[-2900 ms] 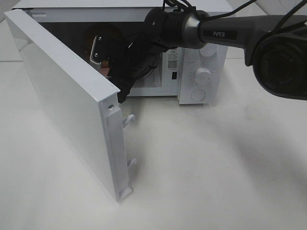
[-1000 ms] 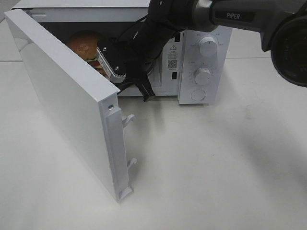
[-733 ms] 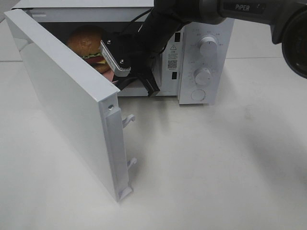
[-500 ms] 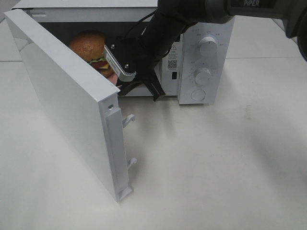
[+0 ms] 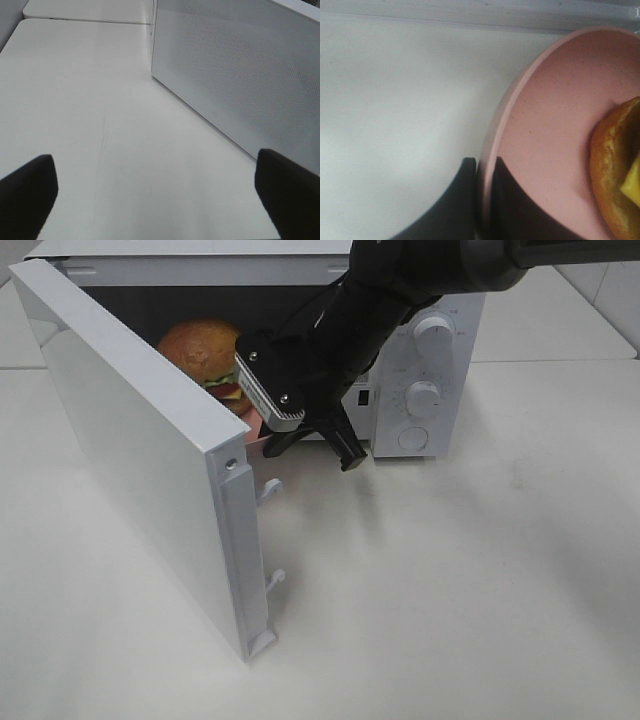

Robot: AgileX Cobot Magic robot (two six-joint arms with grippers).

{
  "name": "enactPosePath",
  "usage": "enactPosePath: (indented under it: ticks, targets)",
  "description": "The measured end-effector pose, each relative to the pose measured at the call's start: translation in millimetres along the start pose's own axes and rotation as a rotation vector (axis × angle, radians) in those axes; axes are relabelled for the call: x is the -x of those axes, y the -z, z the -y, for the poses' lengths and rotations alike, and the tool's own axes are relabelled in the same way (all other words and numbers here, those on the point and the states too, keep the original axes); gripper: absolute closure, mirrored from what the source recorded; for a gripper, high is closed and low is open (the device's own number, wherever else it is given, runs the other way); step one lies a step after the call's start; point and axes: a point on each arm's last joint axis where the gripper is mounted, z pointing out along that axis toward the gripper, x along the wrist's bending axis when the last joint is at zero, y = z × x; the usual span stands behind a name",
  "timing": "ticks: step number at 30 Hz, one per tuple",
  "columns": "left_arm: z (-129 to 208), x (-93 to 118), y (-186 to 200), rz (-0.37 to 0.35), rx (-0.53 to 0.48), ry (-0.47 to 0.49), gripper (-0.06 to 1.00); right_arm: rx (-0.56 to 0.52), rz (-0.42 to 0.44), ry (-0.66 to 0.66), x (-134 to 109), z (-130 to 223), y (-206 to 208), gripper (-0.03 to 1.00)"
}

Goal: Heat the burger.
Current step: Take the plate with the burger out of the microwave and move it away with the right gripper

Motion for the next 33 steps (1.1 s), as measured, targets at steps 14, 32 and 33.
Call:
enactPosePath:
  ticks: [14, 32, 33]
  targets:
    - [0.0, 0.0, 0.0, 0.0, 0.0, 0.0, -0.05, -0.023, -0.009, -0.026, -39.4, -4.9, 12.1, 0.92]
    - [0.0, 0.0, 0.0, 0.0, 0.0, 0.0, -0.05, -0.038, 0.032, -0.067, -92.0, -12.0, 30.6, 0.92]
    - [0.0, 0.0, 0.0, 0.0, 0.0, 0.0, -0.05, -0.045, 0.039, -0.07, -96.9, -12.2, 31.5, 0.92]
